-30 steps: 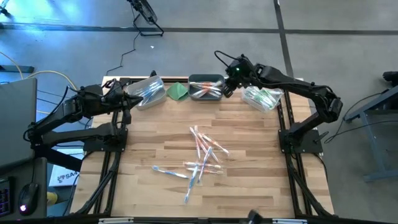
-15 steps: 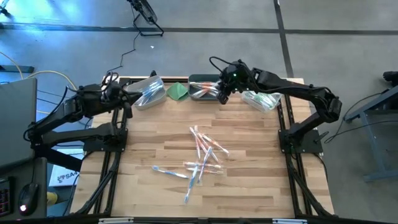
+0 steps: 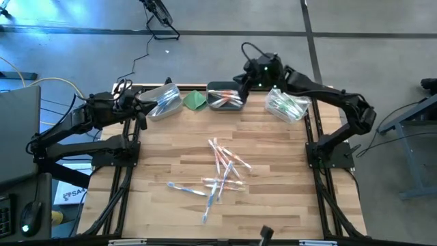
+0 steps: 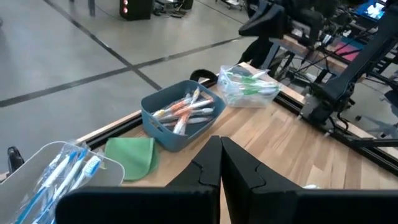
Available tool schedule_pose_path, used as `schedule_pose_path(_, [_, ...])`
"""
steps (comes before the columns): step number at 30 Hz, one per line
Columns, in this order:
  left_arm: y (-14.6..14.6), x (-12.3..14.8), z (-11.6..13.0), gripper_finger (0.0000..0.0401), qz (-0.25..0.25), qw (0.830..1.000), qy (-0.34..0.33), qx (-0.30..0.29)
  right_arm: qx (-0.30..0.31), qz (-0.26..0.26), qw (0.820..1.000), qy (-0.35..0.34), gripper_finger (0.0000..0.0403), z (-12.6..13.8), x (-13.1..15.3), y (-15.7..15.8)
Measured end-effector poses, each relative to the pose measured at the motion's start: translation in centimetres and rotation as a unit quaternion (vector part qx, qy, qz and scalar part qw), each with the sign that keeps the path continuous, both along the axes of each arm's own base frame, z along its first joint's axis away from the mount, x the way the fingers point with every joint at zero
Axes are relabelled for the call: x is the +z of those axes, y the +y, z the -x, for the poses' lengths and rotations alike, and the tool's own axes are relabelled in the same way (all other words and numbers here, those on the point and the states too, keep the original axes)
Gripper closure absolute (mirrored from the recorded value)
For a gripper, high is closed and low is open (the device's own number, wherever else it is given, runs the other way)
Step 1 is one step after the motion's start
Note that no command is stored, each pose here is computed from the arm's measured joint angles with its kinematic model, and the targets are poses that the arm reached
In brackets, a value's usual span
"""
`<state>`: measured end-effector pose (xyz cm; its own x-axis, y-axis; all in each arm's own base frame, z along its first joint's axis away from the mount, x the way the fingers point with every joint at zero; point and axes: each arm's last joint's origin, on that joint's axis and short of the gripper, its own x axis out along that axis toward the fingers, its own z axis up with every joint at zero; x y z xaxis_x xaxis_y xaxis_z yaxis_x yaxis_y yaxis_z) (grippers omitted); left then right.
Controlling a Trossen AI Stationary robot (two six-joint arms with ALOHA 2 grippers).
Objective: Pick & Place Toothbrushes
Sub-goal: Put the bottom left blue toothbrush into the gray bin
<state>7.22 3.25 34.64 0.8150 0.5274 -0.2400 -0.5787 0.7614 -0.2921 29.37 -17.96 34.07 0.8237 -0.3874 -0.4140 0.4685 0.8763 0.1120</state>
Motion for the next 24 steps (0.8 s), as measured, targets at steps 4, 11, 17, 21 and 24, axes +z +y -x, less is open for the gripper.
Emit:
schedule_pose_path(4, [0.0, 0.0, 0.0, 0.0401, -0.035, 0.999, 0.023, -0.01, -0.005, 0.014, 1.0, -0.004, 0.04, 1.0, 0.2, -1.6])
schedule_pose_path(11, [0.0, 0.1, 0.0, 0.0401, -0.09, 0.994, 0.054, -0.025, 0.027, 0.039, 0.997, -0.062, 0.04, 1.5, -0.7, -3.0])
schedule_pose_path(17, [0.3, 0.6, -0.8, 0.0401, -0.069, 0.997, 0.016, -0.014, 0.035, 0.051, 0.989, -0.137, 0.0399, 2.7, -2.3, -4.5])
schedule_pose_path(21, [1.1, 0.4, -2.7, 0.0401, -0.054, 0.998, 0.022, 0.013, 0.021, 0.022, 0.988, -0.152, 0.04, 4.1, -2.8, -5.8])
schedule_pose_path(24, [1.8, -0.4, -4.5, 0.0401, -0.029, 0.998, 0.056, 0.022, 0.028, -0.005, 0.988, -0.154, 0.0399, 4.9, -3.0, -6.6])
